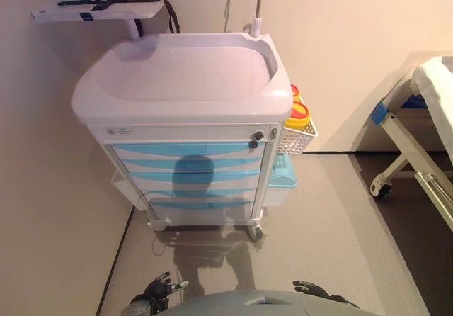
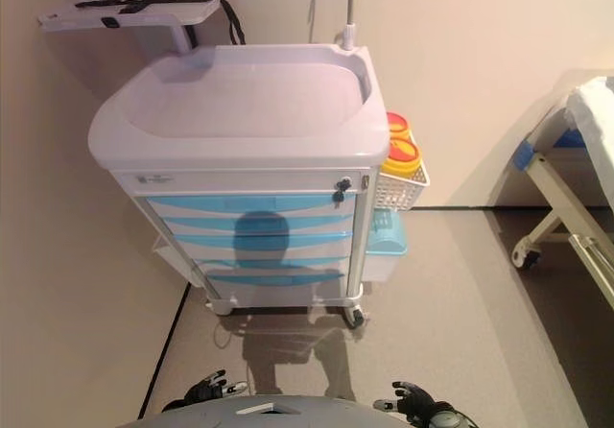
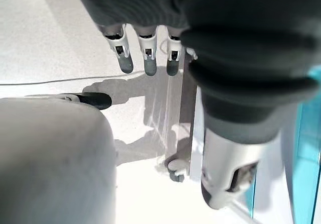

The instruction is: Open the drawer and pick up the medicine

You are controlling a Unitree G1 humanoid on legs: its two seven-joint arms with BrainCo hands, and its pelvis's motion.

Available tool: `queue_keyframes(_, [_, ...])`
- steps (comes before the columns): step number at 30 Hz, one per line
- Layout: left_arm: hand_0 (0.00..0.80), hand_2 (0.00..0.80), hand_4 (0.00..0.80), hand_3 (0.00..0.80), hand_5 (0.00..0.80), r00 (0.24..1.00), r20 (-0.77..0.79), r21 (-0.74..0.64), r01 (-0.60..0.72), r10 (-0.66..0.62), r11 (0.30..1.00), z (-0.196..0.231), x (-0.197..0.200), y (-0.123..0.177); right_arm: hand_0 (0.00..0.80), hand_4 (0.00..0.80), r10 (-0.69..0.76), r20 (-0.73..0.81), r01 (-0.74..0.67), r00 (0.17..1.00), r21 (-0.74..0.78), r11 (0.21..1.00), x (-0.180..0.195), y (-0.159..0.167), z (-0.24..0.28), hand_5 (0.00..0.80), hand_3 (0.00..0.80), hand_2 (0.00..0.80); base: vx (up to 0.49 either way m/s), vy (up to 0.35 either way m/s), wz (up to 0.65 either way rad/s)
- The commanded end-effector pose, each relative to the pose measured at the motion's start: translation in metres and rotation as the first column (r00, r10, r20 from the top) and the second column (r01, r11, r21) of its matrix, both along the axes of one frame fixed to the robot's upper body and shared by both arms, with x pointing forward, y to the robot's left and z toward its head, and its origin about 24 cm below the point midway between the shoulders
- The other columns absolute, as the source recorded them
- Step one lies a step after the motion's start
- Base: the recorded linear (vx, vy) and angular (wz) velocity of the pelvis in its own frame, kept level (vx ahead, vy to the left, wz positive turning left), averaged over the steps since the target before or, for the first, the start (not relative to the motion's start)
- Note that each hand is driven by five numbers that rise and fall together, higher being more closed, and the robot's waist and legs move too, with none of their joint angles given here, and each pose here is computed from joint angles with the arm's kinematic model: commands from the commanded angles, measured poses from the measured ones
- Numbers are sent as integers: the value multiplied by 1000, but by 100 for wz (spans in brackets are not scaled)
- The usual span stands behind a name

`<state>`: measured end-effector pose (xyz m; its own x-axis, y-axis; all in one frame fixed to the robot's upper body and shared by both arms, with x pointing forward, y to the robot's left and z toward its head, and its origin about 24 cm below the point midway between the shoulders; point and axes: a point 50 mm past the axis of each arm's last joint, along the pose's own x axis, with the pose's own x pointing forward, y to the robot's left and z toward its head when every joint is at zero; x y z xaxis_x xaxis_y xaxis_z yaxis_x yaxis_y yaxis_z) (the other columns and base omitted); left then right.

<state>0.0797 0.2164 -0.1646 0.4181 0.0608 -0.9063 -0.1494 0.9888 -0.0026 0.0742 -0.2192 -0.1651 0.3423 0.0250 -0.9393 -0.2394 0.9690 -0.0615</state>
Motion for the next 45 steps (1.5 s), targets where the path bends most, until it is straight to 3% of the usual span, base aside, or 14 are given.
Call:
queue_keyframes(1, [0, 0, 0, 0, 0, 987, 137, 8, -85, 83, 996, 9, 33, 6, 0, 0, 44, 87, -44, 995, 6, 999, 30, 7, 5, 0, 0, 0, -90, 65, -3])
queue_keyframes(8, [0, 0, 0, 0, 0, 913, 386, -6, -138, 130, 990, 36, 90, 12, 0, 0, 32, 214, -28, 976, -23, 999, 64, 2, 18, 0, 0, 0, -128, 54, -2])
queue_keyframes(16, [0, 0, 0, 0, 0, 736, 657, -21, -203, 166, 979, 88, 157, 25, 0, 0, 3, 348, 16, 938, -52, 998, 98, -7, 36, 0, 0, 0, -111, 48, -13])
queue_keyframes(26, [0, 0, 0, 0, 0, 502, 845, -106, -185, 187, 977, 159, 214, 44, 0, 0, 0, 397, 6, 918, -14, 1000, 110, 0, 42, 0, 0, 0, -44, -3, -20])
queue_keyframes(32, [0, 0, 0, 0, 0, 322, 909, -246, -93, 263, 965, 217, 249, 53, 0, 0, 10, 407, -15, 913, 10, 1000, 111, 8, 43, 0, 0, 0, -5, -25, -19])
queue_keyframes(40, [0, 0, 0, 0, 0, 69, 901, -434, 87, 429, 897, 289, 279, 57, 0, 0, 42, 406, -58, 913, 26, 998, 106, 22, 40, 0, 0, 0, 19, -53, -6])
queue_keyframes(45, [0, 0, 0, 0, 0, -85, 876, -453, 196, 476, 870, 341, 290, 62, 0, 0, 77, 396, -96, 915, 26, 995, 103, 27, 38, 0, 0, 0, 28, -41, -7])
